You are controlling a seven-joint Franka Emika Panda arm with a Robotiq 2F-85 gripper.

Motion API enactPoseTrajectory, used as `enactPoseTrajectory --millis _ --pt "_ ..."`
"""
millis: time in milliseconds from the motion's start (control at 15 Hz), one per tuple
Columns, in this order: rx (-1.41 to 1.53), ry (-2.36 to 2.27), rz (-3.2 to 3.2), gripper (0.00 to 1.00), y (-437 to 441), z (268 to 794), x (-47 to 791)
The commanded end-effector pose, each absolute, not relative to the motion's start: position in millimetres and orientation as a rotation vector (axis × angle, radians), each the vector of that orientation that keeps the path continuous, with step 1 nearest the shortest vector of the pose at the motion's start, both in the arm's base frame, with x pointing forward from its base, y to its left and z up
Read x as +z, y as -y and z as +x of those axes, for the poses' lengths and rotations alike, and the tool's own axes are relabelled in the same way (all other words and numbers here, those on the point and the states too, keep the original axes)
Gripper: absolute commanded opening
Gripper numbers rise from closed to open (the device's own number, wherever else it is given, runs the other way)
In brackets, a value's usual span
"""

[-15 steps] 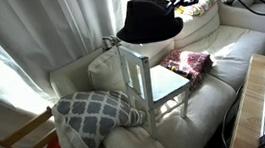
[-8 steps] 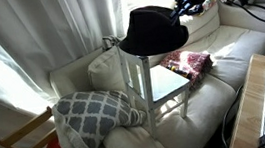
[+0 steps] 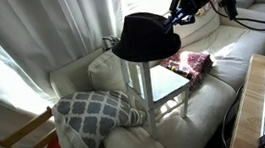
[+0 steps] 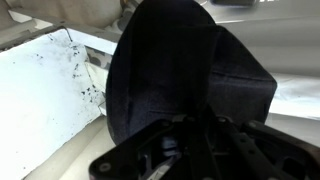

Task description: Turn the wooden chair to face the right then hang the hat on its backrest

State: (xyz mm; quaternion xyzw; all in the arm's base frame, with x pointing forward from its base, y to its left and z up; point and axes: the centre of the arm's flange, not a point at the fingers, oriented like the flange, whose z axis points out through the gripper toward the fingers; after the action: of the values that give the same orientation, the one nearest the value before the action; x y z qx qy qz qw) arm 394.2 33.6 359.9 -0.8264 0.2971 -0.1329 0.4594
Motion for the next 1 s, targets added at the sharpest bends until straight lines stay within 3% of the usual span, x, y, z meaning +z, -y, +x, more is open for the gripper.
enactPoseTrajectory --millis 0,867,933 --pt "-0.301 -0.696 -2.021 0.02 -47.5 411.9 318.9" --pt "-0.448 -0.738 -2.207 0.02 -58.2 425.0 259.0" --pt "-0.443 -0.743 -2.219 0.09 -58.9 425.6 257.2"
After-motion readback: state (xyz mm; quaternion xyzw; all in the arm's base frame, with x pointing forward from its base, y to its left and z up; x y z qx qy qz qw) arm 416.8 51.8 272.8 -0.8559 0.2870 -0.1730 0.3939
